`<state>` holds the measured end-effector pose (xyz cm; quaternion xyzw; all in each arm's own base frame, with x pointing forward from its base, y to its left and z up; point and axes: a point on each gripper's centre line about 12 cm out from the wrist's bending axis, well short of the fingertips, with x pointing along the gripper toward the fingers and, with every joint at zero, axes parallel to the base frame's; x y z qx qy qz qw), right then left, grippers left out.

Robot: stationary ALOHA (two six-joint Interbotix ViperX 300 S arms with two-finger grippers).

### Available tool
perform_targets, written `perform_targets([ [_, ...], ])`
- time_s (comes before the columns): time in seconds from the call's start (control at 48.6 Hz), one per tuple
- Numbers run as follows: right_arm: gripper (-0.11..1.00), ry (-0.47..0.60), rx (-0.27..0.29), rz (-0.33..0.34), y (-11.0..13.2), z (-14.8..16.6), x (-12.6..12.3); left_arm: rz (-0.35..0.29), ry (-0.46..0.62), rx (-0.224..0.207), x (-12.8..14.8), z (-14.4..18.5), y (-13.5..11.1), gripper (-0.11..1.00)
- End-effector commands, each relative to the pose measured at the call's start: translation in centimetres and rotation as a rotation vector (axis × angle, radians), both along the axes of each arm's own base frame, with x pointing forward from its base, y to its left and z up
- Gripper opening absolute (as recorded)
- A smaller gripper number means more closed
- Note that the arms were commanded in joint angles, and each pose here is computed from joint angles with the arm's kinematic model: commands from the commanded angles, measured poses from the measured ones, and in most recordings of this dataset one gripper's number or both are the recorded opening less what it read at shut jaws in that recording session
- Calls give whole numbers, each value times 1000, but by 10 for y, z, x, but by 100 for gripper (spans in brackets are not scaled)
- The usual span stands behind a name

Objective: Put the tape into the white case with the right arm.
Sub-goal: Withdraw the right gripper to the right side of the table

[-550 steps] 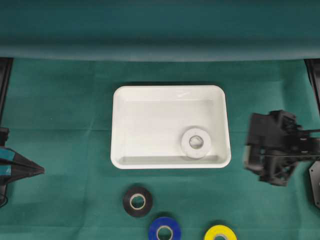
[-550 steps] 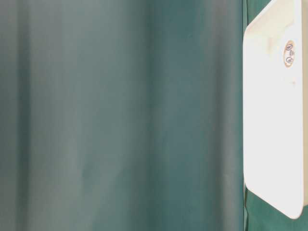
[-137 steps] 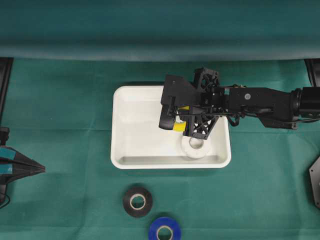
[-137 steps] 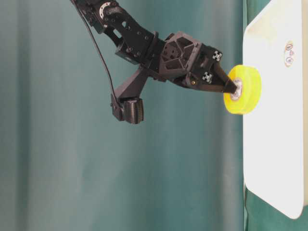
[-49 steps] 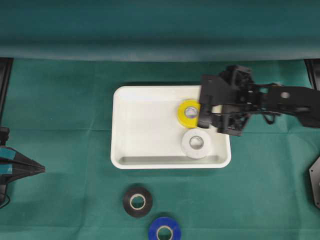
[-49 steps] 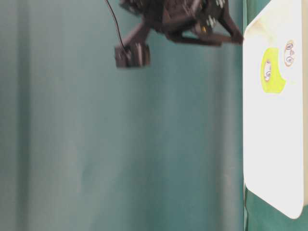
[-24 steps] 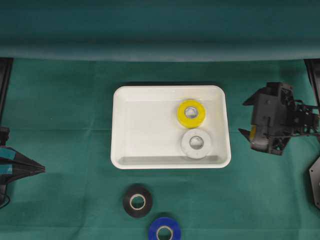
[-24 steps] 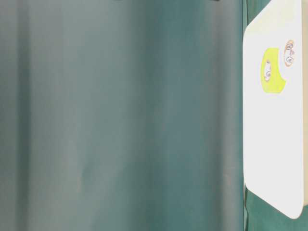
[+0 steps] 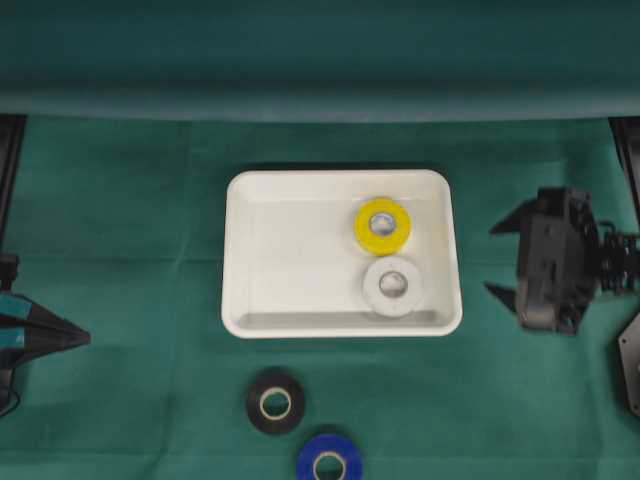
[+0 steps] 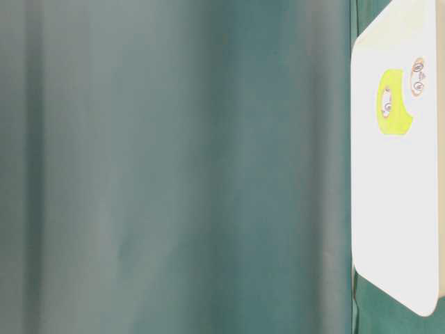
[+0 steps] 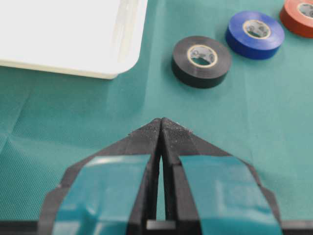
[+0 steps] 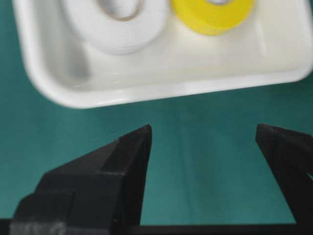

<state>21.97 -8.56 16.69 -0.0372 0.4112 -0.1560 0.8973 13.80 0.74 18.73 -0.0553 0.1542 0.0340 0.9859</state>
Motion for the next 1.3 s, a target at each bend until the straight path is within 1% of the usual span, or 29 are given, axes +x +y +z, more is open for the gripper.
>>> perform_targets([
  [0.0,59,-26,2,45,12,5,2,4,-15,-1,2,5,1,0],
  [0.082,59,-39,12,106,30,5,1,3,-14,1,2,5,1,0],
  [0.185,59,-66,29,163,48,7,-2,3,-15,1,2,5,1,0],
  [0.432,59,-117,38,312,82,11,-15,3,-15,1,2,5,1,0],
  [0.679,59,-99,48,465,111,0,-28,4,-14,-1,2,5,1,0],
  [0.761,59,-84,58,506,120,-3,-31,4,-15,-1,2,5,1,0],
  [0.926,59,-35,98,543,133,-11,-34,3,-14,1,2,5,1,0],
  [1.049,58,-6,98,566,139,-15,-34,3,-15,1,2,5,1,0],
  [1.275,59,12,97,574,140,-18,-33,3,-15,1,2,5,1,0],
])
